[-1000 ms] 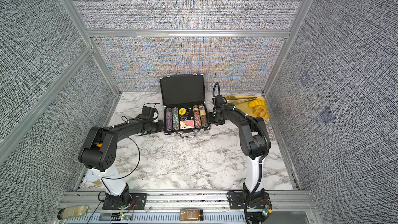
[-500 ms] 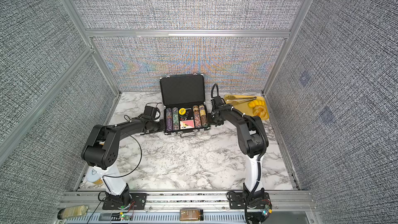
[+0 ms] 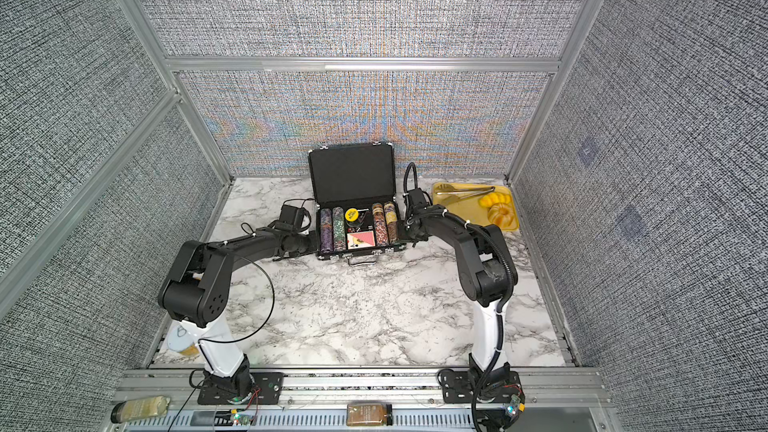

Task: Close the poker set cases
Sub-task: Move the poker set case to the center of the board.

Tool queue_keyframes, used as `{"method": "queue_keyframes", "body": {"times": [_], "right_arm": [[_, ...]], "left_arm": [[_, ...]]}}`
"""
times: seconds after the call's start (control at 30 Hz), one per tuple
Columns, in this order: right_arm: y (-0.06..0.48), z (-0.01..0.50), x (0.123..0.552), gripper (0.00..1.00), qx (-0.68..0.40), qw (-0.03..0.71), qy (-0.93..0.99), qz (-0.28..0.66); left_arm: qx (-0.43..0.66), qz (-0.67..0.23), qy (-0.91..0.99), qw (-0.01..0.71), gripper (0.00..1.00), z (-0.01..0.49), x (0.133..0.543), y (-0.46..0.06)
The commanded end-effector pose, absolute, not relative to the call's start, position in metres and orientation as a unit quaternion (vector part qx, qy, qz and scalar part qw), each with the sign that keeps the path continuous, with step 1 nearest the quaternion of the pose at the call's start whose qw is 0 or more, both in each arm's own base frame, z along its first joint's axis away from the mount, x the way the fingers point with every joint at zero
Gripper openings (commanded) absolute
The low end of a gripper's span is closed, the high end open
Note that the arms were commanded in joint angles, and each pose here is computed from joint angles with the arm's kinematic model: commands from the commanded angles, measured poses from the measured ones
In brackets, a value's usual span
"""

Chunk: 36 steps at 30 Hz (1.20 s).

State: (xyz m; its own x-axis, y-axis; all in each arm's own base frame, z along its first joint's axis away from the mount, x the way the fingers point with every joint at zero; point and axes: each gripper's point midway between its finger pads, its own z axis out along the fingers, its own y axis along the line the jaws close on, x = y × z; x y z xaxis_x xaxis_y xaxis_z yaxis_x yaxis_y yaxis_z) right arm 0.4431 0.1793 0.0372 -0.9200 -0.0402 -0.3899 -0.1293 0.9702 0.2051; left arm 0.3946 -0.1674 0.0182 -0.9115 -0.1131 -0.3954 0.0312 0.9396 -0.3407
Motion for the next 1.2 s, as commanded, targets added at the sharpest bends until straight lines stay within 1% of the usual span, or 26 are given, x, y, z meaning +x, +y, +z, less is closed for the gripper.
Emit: {"method": "queue_keyframes", "body": {"times": [0.0,0.27,0.57,0.87,1.03,1.17], "right_arm": [[0.158,0.016,0.408,0.01,-0.032,0.126,0.989,0.07],[0.151,0.017,0.386,0.0,-0.039,0.113,0.99,0.068],[0.145,0.011,0.35,0.0,-0.039,0.094,0.992,0.071],[0.143,0.002,0.297,0.0,-0.027,0.07,0.994,0.076],[0.144,-0.008,0.259,0.0,-0.021,0.048,0.996,0.079],[0.145,-0.012,0.234,0.0,-0.019,0.033,0.996,0.075]], "left_arm": [[-0.01,-0.153,0.981,0.119,0.0,-0.014,0.35,-0.163],[0.002,-0.16,0.982,0.101,0.0,-0.021,0.332,-0.168],[0.023,-0.167,0.983,0.072,0.0,-0.025,0.304,-0.172],[0.024,-0.165,0.986,0.022,0.0,-0.039,0.245,-0.163],[0.015,-0.168,0.986,0.0,0.0,-0.042,0.211,-0.157],[0.009,-0.173,0.985,-0.012,0.0,-0.041,0.191,-0.157]]}}
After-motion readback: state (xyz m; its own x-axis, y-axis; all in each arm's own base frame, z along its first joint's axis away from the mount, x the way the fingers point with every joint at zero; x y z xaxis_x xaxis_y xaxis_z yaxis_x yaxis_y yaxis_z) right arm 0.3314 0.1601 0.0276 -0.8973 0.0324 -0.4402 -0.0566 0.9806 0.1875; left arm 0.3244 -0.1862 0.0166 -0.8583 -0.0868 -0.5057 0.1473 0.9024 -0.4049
